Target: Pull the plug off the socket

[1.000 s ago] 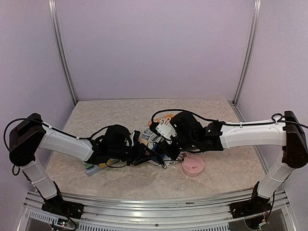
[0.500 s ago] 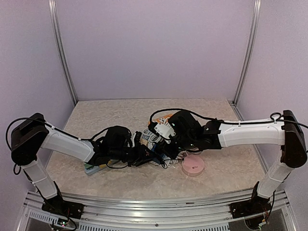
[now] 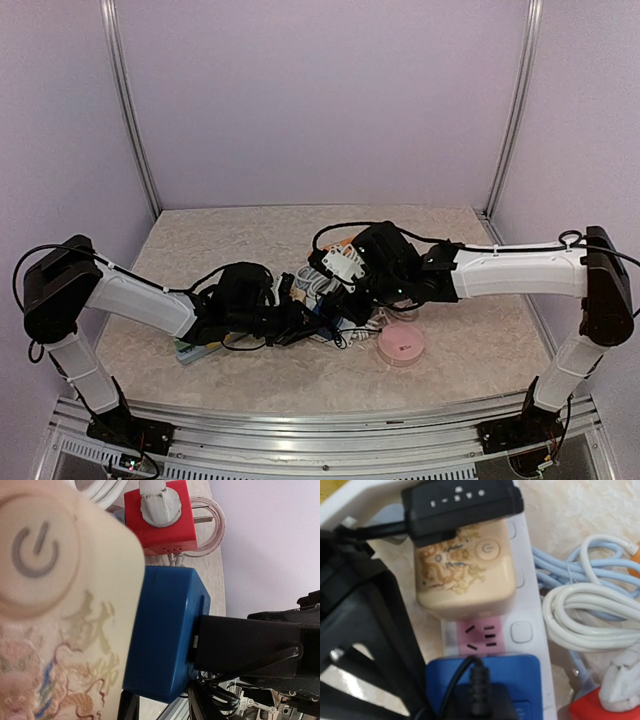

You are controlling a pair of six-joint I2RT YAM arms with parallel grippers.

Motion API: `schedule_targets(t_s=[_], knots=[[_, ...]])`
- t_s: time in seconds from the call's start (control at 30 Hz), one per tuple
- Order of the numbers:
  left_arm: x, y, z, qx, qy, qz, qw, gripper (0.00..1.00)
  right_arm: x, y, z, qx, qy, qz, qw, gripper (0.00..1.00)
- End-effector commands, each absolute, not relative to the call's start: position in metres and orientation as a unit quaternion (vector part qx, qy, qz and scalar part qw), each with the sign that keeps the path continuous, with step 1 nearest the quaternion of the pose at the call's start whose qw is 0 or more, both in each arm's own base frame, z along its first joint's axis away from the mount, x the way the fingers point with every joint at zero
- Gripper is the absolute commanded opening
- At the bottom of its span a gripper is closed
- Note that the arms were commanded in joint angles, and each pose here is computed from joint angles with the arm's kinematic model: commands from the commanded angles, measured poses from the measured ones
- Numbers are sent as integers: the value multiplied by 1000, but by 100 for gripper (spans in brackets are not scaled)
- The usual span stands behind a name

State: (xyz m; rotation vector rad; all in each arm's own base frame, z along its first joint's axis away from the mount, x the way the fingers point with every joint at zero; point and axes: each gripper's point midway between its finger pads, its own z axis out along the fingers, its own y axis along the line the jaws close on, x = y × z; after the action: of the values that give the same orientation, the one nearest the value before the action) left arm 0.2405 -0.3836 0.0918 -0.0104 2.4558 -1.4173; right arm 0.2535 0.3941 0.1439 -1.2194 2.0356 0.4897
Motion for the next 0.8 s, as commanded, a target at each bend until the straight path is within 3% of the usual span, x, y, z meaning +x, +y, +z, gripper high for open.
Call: schedule_targets(t_s=[0.0,0.77], knots=[[225,-354,30,-24,905,-410,110,32,234,406,123,-474,792,252,292,0],[227,-351,22,-25,907,-409,99,28,225,408,108,-519,791,107,305,0]])
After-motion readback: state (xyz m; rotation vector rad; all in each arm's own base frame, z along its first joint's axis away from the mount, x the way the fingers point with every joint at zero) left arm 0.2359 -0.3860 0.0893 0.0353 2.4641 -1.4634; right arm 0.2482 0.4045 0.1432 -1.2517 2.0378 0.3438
